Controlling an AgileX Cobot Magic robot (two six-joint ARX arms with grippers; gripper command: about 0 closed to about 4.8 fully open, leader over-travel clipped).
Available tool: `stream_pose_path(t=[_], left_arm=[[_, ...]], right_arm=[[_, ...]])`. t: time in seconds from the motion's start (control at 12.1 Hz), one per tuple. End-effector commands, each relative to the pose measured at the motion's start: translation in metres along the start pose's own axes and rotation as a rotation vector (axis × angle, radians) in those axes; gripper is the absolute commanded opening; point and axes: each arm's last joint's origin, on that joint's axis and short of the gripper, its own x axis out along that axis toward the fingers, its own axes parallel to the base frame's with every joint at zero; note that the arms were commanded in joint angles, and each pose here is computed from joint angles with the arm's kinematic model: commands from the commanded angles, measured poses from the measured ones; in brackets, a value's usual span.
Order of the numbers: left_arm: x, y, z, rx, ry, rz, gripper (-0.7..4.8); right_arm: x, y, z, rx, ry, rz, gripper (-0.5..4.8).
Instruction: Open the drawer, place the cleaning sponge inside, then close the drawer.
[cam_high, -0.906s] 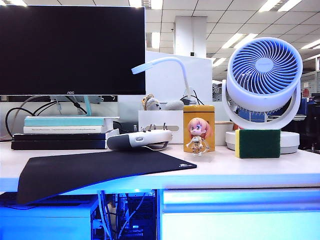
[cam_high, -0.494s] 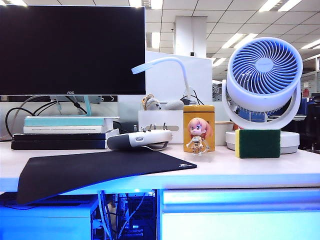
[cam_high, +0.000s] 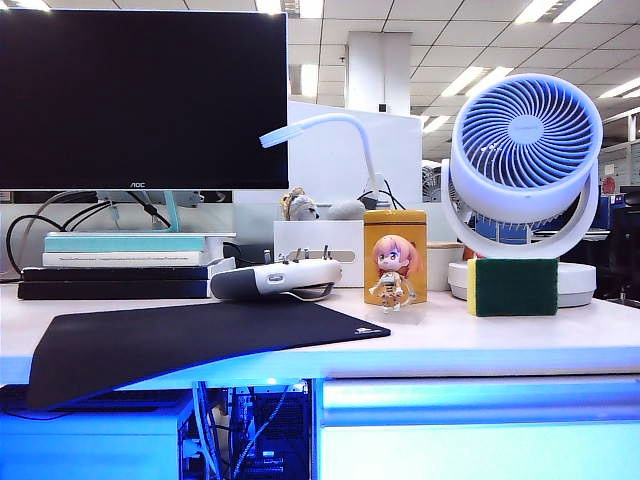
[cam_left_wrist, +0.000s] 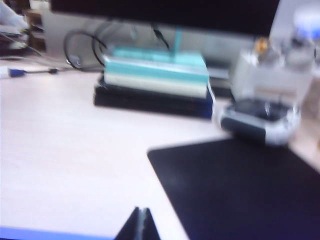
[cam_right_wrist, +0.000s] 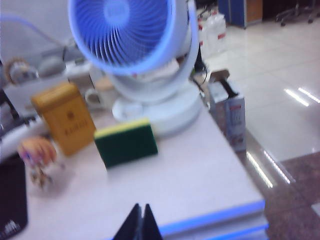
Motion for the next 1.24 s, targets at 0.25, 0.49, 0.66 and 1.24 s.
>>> stream_pose_path(t=[0.25, 0.49, 0.66, 1.24], left_arm=[[0.021, -0.015, 0.099, 0.014, -0.027, -0.015, -0.06], [0.062, -0.036, 0.147, 0.024, 0.042, -0.278, -0.06], [0.083, -0.069, 0.158, 0.139, 0.075, -0.489, -0.06], [0.056, -0.128, 0.134, 0.202, 0.256, -0.849, -0.06]], right_arm=[[-0.008, 0.012, 0.053, 0.124, -0.026, -0.002, -0.06], [0.012, 0.024, 0.088, 0.256, 0.047, 0.019, -0.06], [0.047, 0.037, 0.105, 0.48, 0.153, 0.184, -0.05], [0.084, 0.038, 0.079, 0.729, 0.419, 0.173, -0.05]])
